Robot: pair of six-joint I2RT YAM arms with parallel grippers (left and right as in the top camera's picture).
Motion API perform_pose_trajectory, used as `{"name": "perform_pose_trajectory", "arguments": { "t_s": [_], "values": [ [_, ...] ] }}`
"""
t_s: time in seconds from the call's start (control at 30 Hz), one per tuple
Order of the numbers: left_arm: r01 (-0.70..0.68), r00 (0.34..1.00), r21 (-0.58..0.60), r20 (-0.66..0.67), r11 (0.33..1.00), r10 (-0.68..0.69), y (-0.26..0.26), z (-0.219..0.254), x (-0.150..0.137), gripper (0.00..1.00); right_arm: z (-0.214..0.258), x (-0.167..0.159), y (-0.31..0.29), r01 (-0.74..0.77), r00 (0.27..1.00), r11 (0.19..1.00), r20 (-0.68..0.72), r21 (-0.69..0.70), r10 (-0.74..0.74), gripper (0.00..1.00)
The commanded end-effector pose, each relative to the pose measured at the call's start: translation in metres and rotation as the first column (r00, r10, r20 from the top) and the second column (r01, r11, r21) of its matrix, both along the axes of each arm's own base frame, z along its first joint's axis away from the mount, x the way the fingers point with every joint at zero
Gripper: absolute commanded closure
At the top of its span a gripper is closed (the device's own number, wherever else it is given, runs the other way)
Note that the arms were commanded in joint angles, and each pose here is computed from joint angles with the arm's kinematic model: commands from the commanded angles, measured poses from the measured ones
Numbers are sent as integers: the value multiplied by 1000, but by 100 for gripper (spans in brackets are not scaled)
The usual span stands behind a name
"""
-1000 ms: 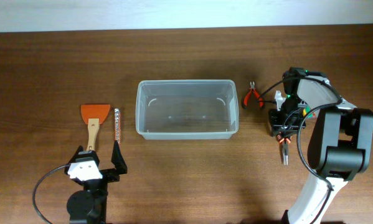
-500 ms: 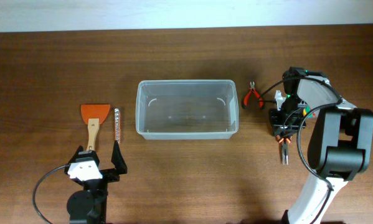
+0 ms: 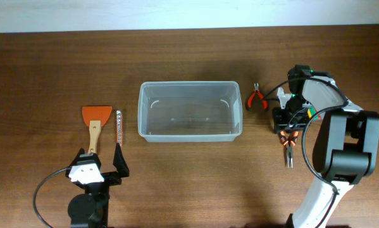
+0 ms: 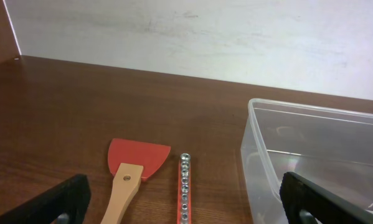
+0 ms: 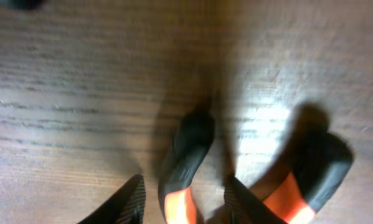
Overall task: Pack container
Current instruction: 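Close the right gripper on the orange-black pliers handles and lift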
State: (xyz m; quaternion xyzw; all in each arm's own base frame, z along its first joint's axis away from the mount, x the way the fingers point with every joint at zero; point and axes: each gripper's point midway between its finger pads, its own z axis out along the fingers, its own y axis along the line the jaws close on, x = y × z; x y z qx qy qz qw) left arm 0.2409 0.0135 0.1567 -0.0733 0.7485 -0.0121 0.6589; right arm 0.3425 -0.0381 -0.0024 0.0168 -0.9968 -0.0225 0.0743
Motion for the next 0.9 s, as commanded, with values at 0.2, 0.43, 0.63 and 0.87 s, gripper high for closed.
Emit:
{"name": "perform_pose_trajectory", "arguments": {
  "t_s": [0.2,0.43,0.63,0.87],
  "values": [
    [9,1000,14,-2,1000,-8,-1,-2,0,1,-10,5,4,-30,999,999,14,20,30,67],
    [8,1000,14,-2,1000,-8,-1,-2,0,1,-9,-4,5,-26,999,999,-24,25,26,67],
    [8,1000,14,-2,1000,-8,-1,-2,0,1,-8,-8,6,-25,999,999,-39,28,26,70],
    [9,1000,14,-2,1000,-8,-1,-2,0,1,-8,-9,6,-24,999,999,-43,32,25,83]
  ]
}}
